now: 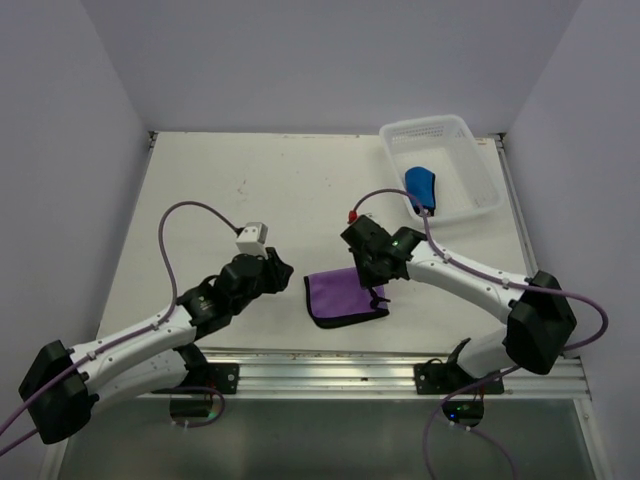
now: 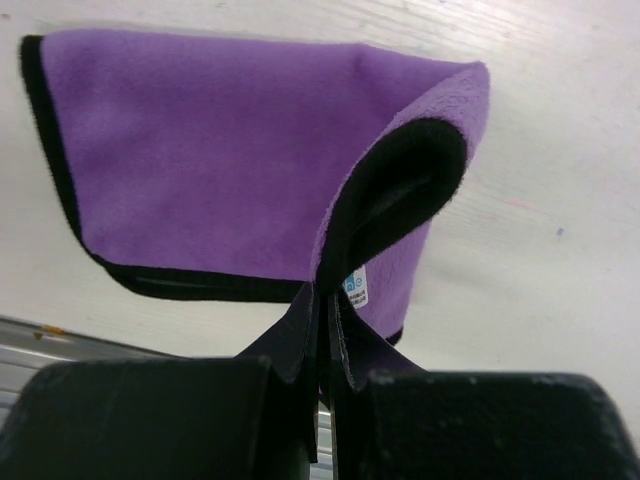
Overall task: Roll the towels
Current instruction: Fold the towel
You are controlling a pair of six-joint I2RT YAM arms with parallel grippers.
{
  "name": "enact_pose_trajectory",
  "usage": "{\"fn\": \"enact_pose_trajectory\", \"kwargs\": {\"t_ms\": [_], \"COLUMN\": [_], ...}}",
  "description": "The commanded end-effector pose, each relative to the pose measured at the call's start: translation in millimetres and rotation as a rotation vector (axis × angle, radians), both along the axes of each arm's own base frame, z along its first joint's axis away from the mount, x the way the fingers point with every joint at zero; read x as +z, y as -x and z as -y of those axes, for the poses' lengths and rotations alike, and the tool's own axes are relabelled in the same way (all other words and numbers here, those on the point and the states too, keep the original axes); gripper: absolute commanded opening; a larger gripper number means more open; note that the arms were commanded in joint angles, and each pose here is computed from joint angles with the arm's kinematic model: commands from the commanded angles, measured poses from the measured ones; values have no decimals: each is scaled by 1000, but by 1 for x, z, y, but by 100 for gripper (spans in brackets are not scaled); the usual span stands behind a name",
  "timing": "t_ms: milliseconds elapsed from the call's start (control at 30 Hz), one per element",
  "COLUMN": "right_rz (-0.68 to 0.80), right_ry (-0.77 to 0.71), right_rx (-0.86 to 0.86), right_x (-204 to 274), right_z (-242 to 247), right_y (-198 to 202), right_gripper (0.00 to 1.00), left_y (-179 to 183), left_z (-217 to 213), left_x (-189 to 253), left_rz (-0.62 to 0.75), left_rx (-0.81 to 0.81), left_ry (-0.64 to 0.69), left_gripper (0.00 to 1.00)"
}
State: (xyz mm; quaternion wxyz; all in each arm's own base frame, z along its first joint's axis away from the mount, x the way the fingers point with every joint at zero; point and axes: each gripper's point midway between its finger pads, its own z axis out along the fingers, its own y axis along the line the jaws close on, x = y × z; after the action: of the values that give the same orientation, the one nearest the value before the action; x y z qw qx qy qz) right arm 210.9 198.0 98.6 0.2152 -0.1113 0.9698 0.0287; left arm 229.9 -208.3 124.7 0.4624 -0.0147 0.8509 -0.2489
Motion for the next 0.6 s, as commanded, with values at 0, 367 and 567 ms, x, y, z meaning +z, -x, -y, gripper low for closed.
{"fn": "enact_pose_trajectory", "kwargs": {"t_ms": [0,367,567], "right_rz": [40,20,-2], "right_ry": [-102,-160,-182], "right_rx": [22,112,149], "right_x": [17,13,2], "right_z": [-39,-103,-128], "right_y": [-9,0,4], "right_gripper": [0,0,0], "left_y": [2,6,6], "left_z": [0,-9,-11], "left_x": [3,-3,-4], "left_rz": [14,8,3], "left_rx": [-10,19,23], "left_ry": [8,11,-2], "left_gripper": [36,37,37]}}
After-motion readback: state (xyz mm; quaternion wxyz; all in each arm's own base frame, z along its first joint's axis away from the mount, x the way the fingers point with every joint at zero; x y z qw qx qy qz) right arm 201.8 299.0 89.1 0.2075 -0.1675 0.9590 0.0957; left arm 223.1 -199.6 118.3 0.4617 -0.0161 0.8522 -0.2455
